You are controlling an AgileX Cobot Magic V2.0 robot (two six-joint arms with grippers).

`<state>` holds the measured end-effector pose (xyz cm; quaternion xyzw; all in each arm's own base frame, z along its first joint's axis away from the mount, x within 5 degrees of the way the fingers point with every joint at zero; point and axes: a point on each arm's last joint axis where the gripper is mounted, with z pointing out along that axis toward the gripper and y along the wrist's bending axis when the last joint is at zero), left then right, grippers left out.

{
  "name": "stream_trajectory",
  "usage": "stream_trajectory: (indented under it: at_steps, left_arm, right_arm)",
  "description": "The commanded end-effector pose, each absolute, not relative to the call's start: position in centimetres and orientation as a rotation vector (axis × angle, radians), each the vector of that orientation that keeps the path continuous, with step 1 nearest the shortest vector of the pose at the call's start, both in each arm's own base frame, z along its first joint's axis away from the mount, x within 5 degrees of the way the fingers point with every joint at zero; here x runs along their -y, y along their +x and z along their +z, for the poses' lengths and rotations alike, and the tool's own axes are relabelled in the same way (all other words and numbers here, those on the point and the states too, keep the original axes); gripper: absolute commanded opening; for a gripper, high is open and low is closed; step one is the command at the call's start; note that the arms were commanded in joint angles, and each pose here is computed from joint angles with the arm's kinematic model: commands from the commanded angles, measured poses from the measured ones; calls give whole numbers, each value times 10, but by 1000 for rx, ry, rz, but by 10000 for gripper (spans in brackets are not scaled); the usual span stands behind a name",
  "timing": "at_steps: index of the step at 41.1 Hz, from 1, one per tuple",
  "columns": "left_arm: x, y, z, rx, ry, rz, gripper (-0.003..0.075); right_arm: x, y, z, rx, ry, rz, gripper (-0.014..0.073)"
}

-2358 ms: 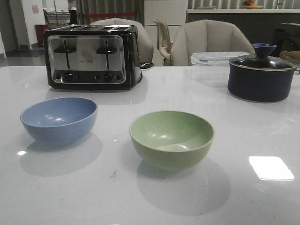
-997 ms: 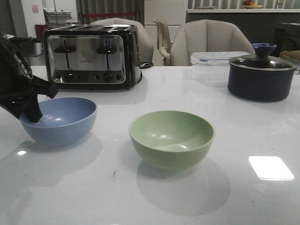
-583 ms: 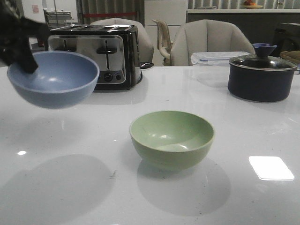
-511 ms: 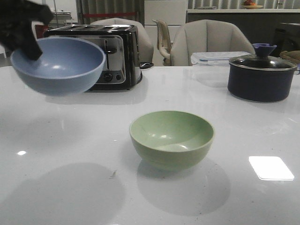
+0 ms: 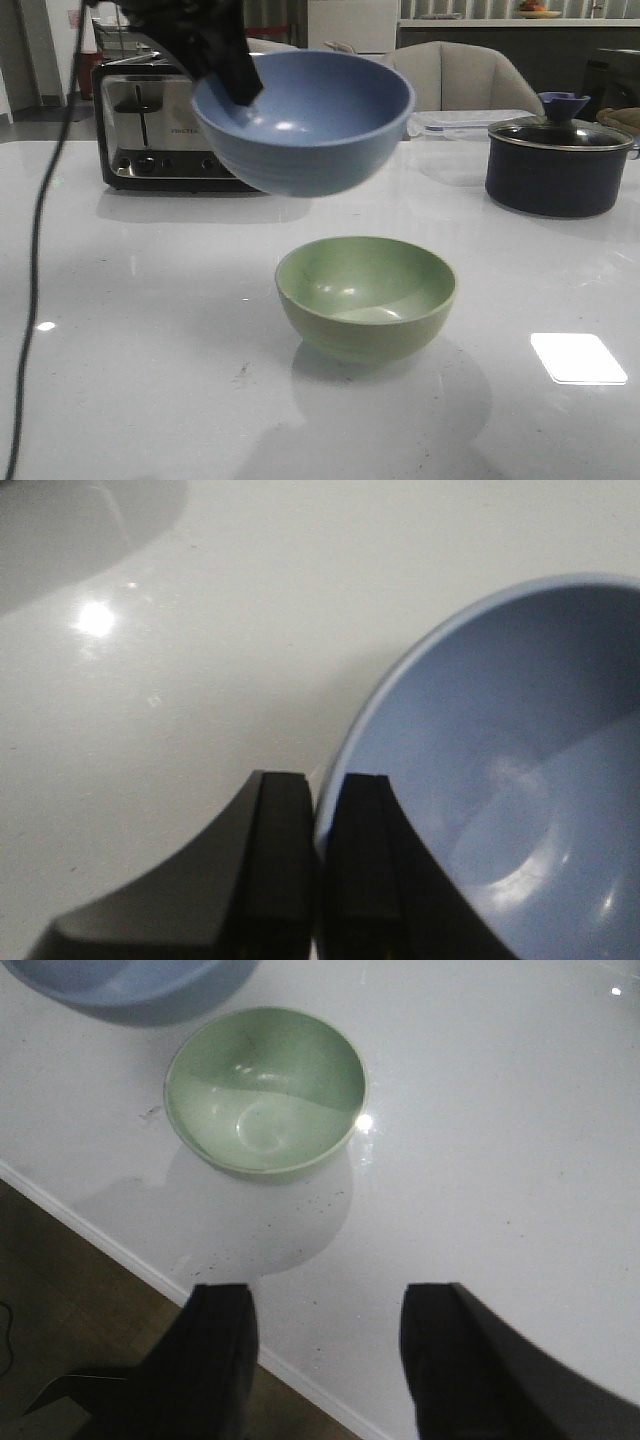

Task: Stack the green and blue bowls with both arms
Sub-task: 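Lift the blue bowl and carry it above the green bowl, then lower the blue bowl into the green bowl and release it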

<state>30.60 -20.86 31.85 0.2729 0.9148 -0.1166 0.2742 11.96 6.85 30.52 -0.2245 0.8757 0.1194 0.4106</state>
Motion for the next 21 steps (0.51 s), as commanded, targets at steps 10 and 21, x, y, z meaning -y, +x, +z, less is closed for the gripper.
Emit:
stream_trajectory:
  at_steps: [10,21]
  left_arm:
    - [255,323,297,-2416,741,-439,102]
    - [264,334,264,-2477,747,-423,178]
  right_arm:
    - [-70,123,319,-2109,-556,306,451]
    - [-70,123,319,-2109,-556,306,451]
